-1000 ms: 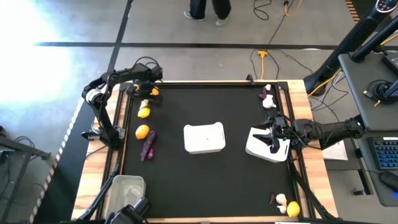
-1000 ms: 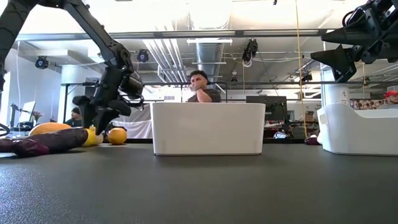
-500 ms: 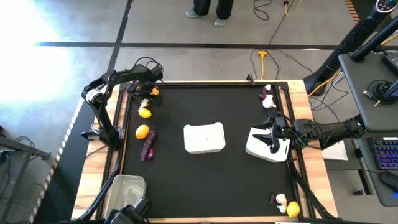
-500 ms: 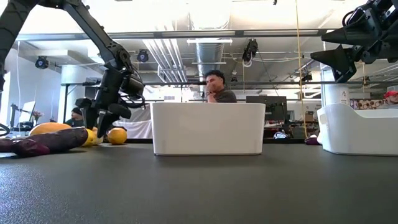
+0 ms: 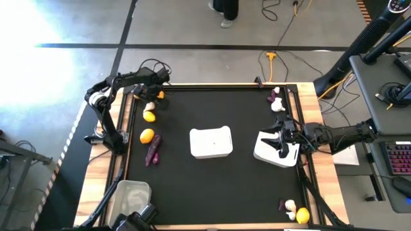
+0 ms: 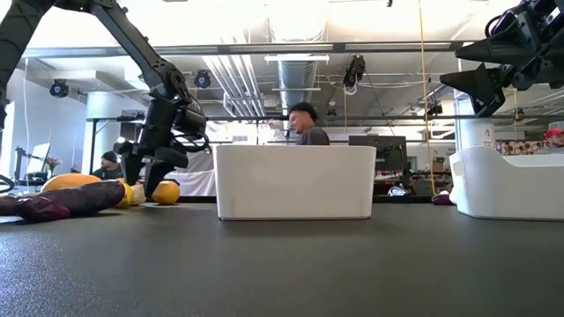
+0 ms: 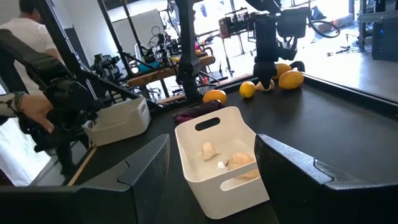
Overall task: Sort produce into baskets
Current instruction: Put the garlic into the left white bin
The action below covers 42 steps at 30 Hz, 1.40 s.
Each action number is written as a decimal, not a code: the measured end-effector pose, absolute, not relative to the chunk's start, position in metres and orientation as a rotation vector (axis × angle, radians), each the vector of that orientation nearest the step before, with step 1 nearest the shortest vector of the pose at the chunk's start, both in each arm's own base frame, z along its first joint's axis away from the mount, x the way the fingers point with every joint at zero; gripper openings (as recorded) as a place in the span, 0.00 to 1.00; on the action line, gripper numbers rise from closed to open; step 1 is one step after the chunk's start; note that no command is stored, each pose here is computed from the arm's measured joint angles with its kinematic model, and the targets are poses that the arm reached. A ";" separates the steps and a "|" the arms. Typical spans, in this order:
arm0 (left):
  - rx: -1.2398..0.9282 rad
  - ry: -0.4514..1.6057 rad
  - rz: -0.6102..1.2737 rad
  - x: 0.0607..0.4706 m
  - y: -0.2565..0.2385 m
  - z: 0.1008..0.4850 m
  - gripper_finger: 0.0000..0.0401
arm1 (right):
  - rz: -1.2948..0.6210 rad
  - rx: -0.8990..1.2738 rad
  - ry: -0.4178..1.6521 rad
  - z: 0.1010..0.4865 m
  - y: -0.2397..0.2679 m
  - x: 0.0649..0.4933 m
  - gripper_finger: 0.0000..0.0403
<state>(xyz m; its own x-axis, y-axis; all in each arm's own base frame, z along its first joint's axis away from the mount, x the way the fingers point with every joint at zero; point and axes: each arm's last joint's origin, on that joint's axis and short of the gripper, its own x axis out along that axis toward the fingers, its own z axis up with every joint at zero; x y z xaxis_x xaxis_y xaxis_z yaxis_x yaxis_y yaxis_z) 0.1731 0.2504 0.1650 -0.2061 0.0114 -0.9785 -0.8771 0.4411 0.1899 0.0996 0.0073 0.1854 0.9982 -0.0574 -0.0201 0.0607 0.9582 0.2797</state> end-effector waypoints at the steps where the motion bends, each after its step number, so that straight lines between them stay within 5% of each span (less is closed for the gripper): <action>1: -0.784 1.564 0.985 0.173 0.250 0.165 0.68 | -0.060 0.284 0.012 0.185 0.007 0.100 0.57; 10: -0.750 1.587 0.944 0.173 0.250 0.165 0.57 | -0.060 0.284 0.012 0.185 0.007 0.100 0.57; 23: -0.692 1.663 0.902 0.176 0.249 0.179 0.21 | -0.060 0.284 0.012 0.185 0.007 0.100 0.57; 33: -0.591 1.504 0.863 0.212 0.225 0.251 0.19 | -0.060 0.284 0.012 0.185 0.007 0.100 0.57; 42: -0.341 1.061 0.432 0.294 0.120 0.293 0.19 | -0.060 0.284 0.012 0.185 0.007 0.100 0.57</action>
<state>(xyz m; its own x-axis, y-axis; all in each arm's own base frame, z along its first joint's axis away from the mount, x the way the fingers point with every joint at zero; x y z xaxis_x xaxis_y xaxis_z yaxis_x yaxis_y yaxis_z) 0.2936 0.1198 0.2930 0.4185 0.1759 -0.8910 -0.4968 0.8656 -0.0625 0.0996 0.0073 0.1854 0.9982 -0.0572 -0.0204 0.0607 0.9581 0.2798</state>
